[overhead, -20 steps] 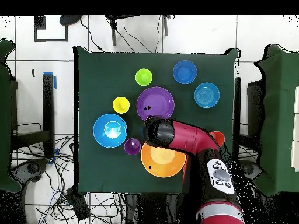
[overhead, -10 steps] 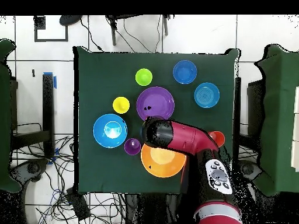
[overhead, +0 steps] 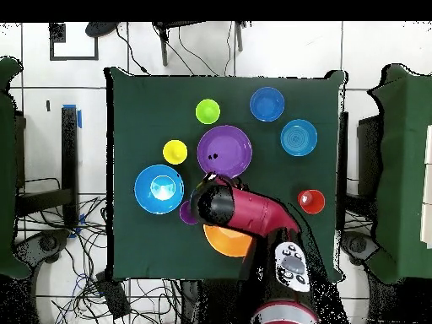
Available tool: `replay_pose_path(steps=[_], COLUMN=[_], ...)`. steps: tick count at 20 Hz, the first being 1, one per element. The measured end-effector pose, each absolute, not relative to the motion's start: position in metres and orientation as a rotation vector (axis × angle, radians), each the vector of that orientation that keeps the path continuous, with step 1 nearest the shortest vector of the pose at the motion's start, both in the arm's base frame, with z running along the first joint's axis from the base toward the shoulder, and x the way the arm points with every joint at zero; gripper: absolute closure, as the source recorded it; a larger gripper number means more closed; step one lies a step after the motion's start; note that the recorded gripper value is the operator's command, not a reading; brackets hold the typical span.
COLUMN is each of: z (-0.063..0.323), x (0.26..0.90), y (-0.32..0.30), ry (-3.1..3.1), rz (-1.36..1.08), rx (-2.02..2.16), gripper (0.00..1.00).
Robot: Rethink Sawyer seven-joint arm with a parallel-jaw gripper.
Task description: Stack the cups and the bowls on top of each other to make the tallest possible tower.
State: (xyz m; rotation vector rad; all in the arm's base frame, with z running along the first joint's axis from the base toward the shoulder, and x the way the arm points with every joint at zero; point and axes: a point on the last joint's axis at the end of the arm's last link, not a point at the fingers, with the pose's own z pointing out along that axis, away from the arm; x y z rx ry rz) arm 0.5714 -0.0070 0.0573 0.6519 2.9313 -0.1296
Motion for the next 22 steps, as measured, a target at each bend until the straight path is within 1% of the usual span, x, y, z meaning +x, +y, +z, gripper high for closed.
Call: replay_pose_path(steps=[5, 11, 13, 17, 22], z=[0.044, 0.026, 0.010, -0.003, -0.032], x=[0.554, 0.534, 0.519, 0.508, 0.485], y=[-0.008, -0.015, -0.021, -0.025, -0.029], ry=[2.809, 2.741, 2.735, 2.749, 2.798], rz=[-0.109, -0.107, -0.117, -0.128, -0.153], rx=[0.954, 1.178, 1.288, 1.330, 1.384], gripper=[0.00, 0.00, 0.00, 0.00, 0.00])
